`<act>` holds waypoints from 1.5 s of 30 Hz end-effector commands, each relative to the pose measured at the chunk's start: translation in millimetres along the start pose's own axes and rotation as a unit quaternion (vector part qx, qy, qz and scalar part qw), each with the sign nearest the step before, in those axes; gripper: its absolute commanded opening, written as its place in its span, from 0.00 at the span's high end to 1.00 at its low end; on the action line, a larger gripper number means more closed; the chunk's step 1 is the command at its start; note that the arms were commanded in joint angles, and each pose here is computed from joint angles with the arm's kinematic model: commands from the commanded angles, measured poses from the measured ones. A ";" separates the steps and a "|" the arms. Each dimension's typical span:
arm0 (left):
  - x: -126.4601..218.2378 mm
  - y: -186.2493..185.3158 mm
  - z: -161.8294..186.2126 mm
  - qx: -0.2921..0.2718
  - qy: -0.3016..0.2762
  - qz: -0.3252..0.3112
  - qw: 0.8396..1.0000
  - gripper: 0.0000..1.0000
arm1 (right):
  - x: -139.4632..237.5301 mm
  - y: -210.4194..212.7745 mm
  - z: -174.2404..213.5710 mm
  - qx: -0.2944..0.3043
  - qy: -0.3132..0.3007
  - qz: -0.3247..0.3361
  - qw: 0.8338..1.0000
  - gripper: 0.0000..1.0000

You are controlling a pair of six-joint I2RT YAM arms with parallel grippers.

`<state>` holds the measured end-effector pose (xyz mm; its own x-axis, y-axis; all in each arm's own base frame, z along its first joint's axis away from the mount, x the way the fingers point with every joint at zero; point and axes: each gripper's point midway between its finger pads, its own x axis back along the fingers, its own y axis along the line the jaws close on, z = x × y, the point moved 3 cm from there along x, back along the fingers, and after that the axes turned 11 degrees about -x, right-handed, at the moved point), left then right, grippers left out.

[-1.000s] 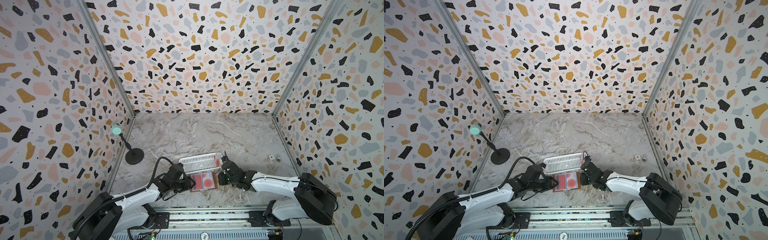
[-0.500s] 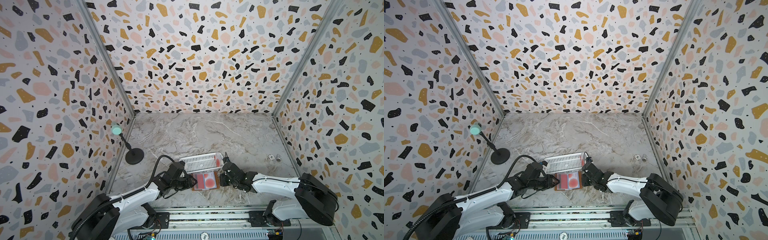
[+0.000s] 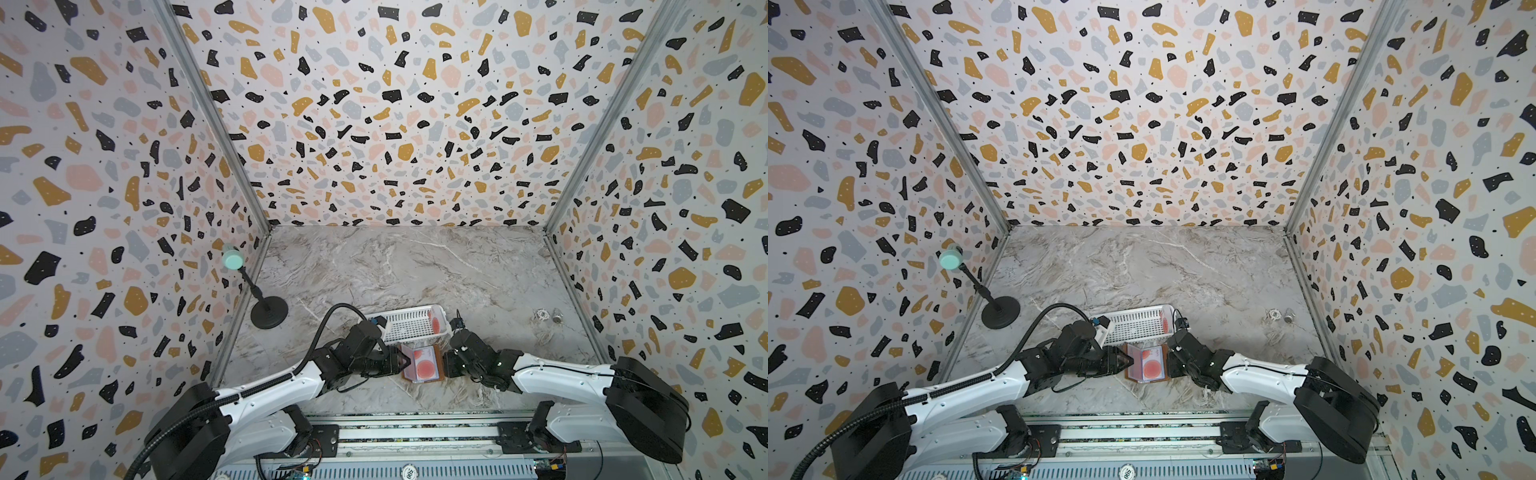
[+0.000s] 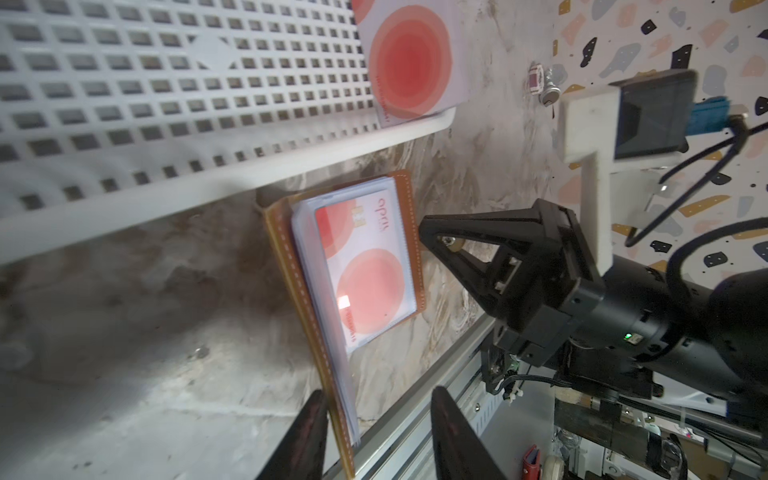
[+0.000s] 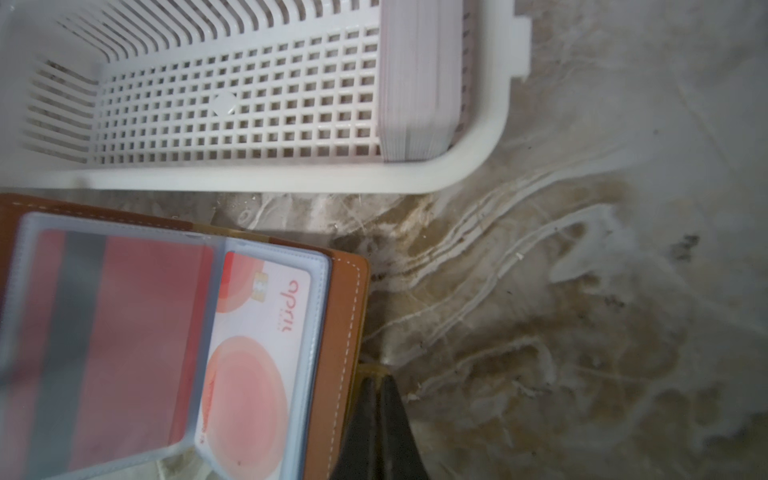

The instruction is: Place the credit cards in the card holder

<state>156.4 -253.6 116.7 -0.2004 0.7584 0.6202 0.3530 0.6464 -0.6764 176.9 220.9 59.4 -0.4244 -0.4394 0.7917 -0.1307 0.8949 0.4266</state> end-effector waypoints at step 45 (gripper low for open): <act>-80.4 10.1 24.8 -0.026 0.052 -0.037 0.998 0.79 | 26.6 1.2 -8.6 -0.037 -0.007 -0.060 0.997 0.94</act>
<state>157.5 -313.1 62.6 -0.1401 0.7299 0.6690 0.3838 0.6629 -0.6429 172.1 210.1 82.9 -0.4235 -0.5495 0.7202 -0.1144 0.8211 0.5592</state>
